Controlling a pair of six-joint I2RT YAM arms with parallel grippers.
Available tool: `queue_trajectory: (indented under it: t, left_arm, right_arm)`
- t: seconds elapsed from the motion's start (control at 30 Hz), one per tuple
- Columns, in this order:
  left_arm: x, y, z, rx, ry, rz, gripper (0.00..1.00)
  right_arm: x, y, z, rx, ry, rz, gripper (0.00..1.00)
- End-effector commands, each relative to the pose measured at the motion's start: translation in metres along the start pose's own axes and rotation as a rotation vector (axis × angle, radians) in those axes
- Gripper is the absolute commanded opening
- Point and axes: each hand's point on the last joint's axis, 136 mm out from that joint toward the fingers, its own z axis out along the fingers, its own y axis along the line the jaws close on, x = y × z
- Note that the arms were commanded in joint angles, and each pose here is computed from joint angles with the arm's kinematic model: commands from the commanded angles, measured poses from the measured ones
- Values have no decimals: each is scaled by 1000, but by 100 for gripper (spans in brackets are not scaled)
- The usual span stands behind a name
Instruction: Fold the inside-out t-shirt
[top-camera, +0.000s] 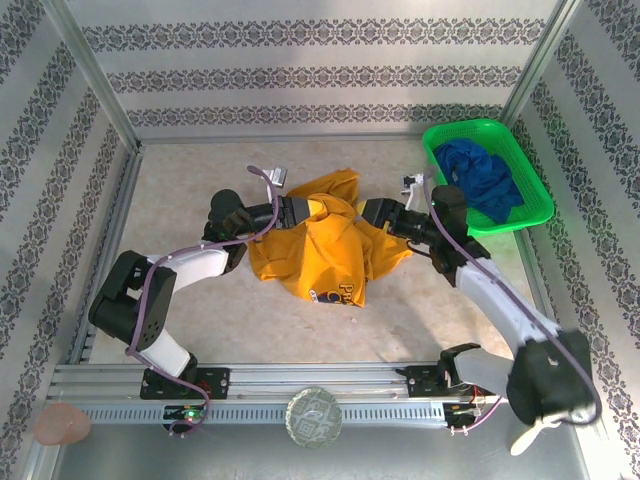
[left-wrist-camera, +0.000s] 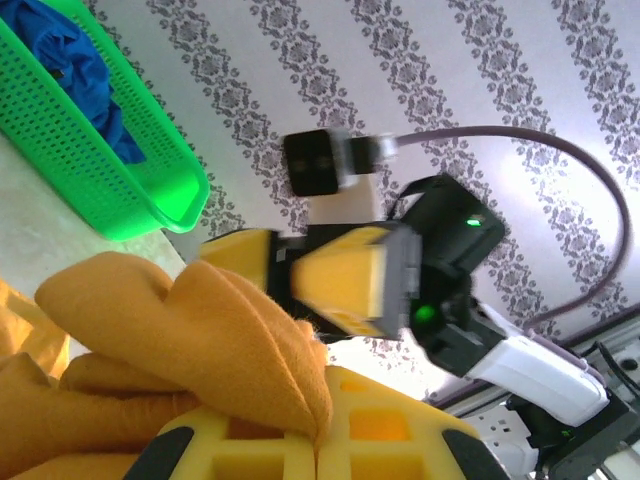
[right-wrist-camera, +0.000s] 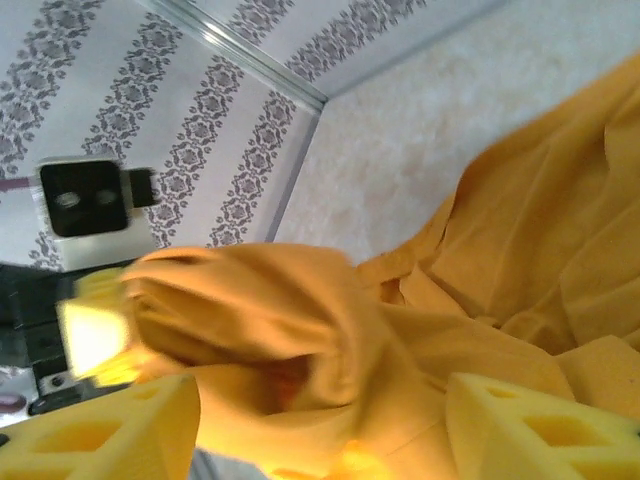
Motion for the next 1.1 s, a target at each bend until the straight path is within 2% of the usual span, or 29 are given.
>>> queue_trajectory:
  t: [0.0,0.1,0.2,0.3,0.37,0.4,0.47,0.53,0.6,0.67,0.73,0.9,1.07]
  left_arm:
    - [-1,-22,-4,55,12,84,0]
    - [-1,-24,-4,41,24,94,0]
    - [-3,-26,-4,27,24,104,0]
    - [-8,-29,-3,23,9,113,0]
    - [-11,-32,-3,31,-4,116,0]
    - [-13,-34,-3,36,-9,118,0]
    - [-14,-38,-3,47,-12,122,0]
    - [-14,-39,-2,49,-9,120,0]
    - [-14,-41,-2,53,-6,124,0]
    - [-13,-41,-3,55,-4,121,0]
    - [-13,-41,-3,58,-3,121,0]
    - [-12,-41,-4,64,-5,115,0]
    - [-11,-43,-5,63,-6,117,0]
  right_arm:
    - [10,-7,-3,132,26,-83,68]
    - [10,6,10,143,23,-136,68]
    - [19,14,35,145,48,-169,63]
    - [51,1,65,196,128,-188,46]
    - [79,-19,78,254,181,-202,30]
    - [91,-30,81,283,203,-202,29]
    - [111,-53,80,324,228,-168,31]
    - [117,-64,71,348,222,-151,42]
    - [113,-67,57,357,204,-143,50]
    - [101,-65,38,349,172,-130,52]
    - [83,-55,20,308,124,-132,52]
    - [40,-14,-15,218,22,-195,59]
    - [21,27,-16,117,4,-257,63]
